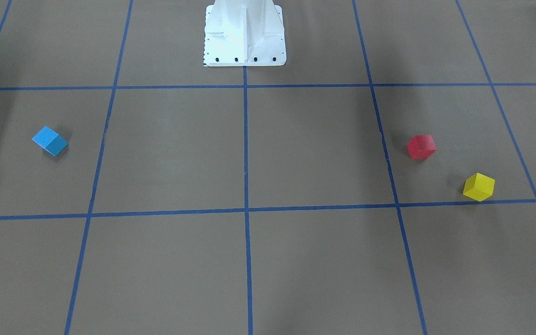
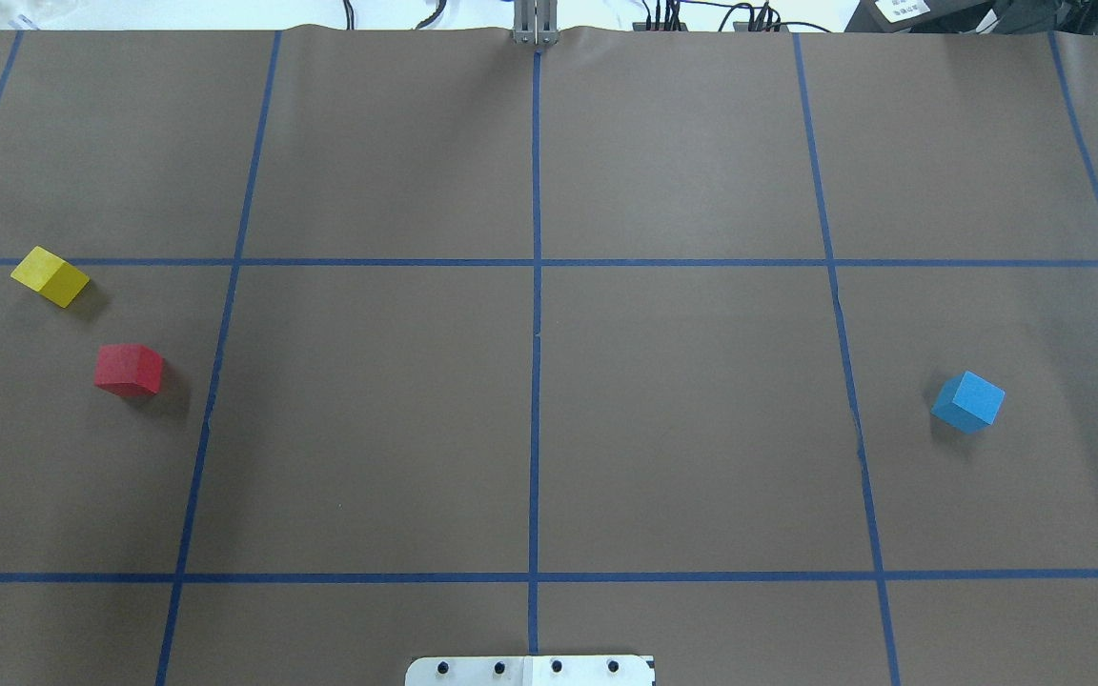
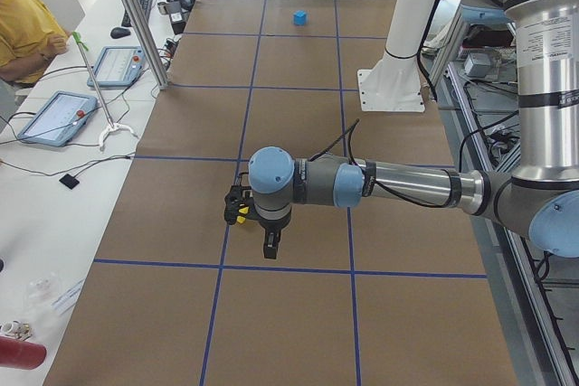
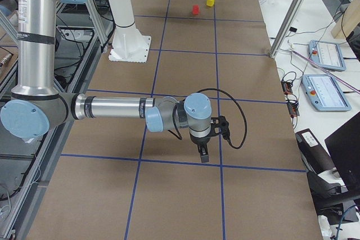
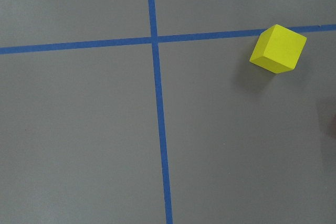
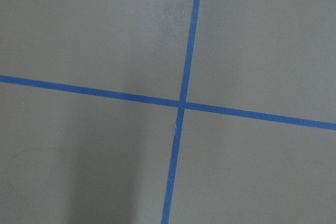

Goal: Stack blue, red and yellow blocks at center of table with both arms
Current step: 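Move the right gripper toward the blue cube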

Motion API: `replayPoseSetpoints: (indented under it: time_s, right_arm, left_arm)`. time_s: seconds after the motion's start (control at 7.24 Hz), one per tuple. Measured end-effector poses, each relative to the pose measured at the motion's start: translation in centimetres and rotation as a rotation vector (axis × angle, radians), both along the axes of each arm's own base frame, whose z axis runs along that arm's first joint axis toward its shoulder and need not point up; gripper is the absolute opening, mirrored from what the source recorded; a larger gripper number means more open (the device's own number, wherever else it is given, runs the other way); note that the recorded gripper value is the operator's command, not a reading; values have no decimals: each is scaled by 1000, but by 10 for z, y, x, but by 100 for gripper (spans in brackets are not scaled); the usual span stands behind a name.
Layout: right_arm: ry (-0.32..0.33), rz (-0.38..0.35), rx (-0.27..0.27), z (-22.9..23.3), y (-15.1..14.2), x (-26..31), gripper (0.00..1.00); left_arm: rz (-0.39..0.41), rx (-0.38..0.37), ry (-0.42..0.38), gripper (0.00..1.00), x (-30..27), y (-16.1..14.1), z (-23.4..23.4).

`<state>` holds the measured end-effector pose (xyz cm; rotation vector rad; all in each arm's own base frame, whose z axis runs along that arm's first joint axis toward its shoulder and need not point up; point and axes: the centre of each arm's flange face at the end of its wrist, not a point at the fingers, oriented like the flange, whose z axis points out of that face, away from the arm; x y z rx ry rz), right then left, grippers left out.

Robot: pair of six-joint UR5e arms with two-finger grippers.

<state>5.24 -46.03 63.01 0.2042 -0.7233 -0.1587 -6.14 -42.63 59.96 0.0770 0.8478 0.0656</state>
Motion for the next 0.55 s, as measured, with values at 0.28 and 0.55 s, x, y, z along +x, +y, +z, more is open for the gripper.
replayPoseSetpoints:
  time_s: [0.28,0.55]
  right_arm:
    - [-5,-12,15,-3,0,-1,100]
    - [-10,-39,54,-20,-20,-16,100]
  left_arm:
    - [-4,16,-1,99,-2,-2,-7]
    - [-5,68,-1,99,-2,-19,-26]
